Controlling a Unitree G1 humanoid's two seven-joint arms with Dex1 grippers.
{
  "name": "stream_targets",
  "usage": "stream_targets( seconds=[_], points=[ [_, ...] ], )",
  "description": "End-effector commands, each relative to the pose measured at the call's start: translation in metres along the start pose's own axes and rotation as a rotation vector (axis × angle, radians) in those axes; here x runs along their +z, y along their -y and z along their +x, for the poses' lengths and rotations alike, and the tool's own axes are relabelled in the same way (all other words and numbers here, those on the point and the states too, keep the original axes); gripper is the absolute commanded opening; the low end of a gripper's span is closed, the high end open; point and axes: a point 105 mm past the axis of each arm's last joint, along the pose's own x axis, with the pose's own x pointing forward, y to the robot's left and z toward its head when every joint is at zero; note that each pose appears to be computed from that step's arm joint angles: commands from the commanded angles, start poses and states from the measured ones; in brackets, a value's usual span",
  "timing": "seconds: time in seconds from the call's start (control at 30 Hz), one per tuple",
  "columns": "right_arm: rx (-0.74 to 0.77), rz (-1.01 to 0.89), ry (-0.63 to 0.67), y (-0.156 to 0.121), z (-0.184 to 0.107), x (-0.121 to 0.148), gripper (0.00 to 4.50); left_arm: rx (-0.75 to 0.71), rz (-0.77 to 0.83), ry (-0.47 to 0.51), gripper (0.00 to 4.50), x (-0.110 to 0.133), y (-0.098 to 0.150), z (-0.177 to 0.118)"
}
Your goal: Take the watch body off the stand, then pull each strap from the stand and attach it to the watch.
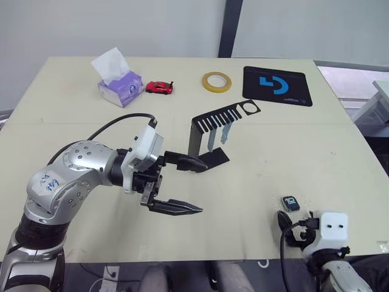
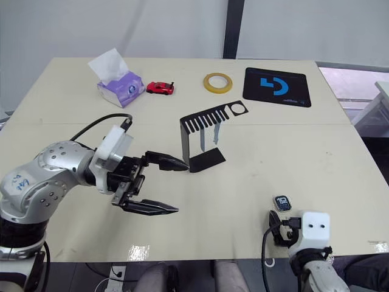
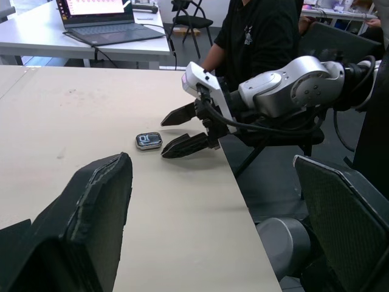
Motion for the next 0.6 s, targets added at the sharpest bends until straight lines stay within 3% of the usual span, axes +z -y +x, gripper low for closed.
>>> stream_targets(
  seconds=[0.03,0.3,0.43,0.6],
  points=[
    [0.018,-0.043,0.063,0.0,-0.012,0.024,4.44,0.006,0.033,0.027,4.5,0.006,0.001,-0.003],
    [0.168,-0.13,0.137,0.006,-0.031,0.063,4.44,0.039,0.02,0.054,4.5,0.003,-0.003,-0.004],
    [0.345,-0.19,0.177,0.009,-0.039,0.088,4.44,0.082,-0.013,0.08,4.5,0.001,-0.002,-0.005],
    [0.557,-0.208,0.156,0.005,-0.049,0.101,4.44,0.181,-0.052,0.095,4.5,-0.005,-0.003,-0.012]
  ],
)
